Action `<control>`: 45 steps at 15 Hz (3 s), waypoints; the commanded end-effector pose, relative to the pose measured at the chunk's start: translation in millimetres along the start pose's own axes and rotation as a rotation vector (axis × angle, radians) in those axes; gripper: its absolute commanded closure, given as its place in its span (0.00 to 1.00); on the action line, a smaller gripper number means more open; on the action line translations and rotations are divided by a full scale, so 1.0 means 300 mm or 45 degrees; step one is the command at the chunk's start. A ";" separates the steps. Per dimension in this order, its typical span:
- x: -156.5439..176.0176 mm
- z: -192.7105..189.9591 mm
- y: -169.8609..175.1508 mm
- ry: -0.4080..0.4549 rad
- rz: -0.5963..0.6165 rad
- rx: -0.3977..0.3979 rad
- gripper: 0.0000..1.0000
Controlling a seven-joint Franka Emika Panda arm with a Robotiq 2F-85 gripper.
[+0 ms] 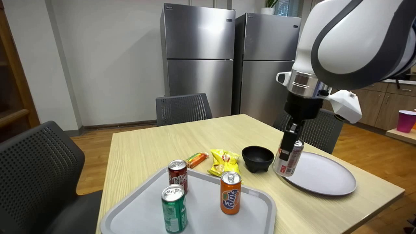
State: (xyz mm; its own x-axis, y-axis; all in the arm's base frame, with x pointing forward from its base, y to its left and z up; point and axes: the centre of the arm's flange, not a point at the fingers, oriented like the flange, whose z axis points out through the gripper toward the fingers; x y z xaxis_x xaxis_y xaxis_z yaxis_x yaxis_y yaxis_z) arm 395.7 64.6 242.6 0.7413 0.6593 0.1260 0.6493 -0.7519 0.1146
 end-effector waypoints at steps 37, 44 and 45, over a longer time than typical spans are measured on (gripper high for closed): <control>0.187 0.091 -0.717 0.048 -0.616 0.119 0.62; 0.183 0.143 -0.706 0.022 -0.618 0.117 0.62; 0.185 0.149 -0.707 0.019 -0.615 0.115 0.62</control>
State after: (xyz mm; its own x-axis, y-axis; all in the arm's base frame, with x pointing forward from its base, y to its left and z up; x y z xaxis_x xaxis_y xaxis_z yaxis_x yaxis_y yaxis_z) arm 304.1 249.4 188.6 0.3405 0.9368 0.0806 0.9367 -0.3454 0.0573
